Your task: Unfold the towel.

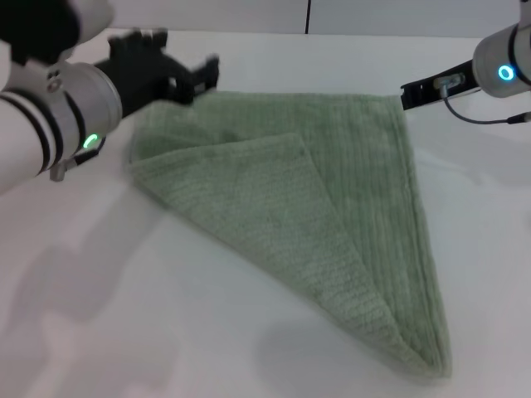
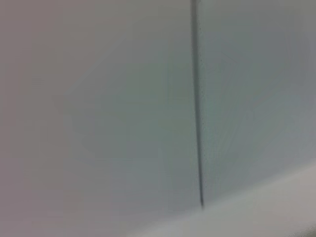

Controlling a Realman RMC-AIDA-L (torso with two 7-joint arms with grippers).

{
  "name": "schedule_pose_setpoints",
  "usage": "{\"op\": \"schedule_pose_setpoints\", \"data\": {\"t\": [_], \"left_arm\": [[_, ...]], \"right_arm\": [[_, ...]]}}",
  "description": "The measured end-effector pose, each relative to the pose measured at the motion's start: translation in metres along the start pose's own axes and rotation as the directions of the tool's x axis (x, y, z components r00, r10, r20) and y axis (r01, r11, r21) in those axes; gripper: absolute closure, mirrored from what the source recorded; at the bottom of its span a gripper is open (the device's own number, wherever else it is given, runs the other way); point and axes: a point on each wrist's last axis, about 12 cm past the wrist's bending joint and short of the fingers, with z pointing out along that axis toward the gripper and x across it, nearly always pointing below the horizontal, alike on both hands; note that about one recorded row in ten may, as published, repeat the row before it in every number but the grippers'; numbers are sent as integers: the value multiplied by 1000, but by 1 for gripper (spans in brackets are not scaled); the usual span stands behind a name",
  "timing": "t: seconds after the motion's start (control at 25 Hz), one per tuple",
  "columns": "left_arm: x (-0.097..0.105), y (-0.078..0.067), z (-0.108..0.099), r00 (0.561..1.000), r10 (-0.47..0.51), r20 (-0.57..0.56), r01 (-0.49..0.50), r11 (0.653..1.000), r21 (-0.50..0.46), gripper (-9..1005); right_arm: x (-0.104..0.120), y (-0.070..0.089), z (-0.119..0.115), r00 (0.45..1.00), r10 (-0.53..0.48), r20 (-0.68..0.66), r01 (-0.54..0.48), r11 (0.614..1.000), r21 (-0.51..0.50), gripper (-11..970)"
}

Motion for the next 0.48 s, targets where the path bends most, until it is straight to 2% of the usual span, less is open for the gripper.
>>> {"op": "schedule_pose_setpoints", "data": {"t": [0.12, 0.2, 0.48], "left_arm": [[-9, -7, -1, 988, 17, -150, -8, 998, 59, 226], [-13, -13, 0, 982, 9, -191, 12, 994, 109, 234], [-21, -18, 3, 985, 9, -173, 22, 984, 178, 171]], "right_arm": [[-1, 1, 5, 1000, -1, -16, 1, 1000, 1, 960], [0, 1, 9, 1000, 3, -20, -3, 1000, 5, 960], [-1, -3, 15, 1000, -2, -23, 3, 999, 34, 959]]}}
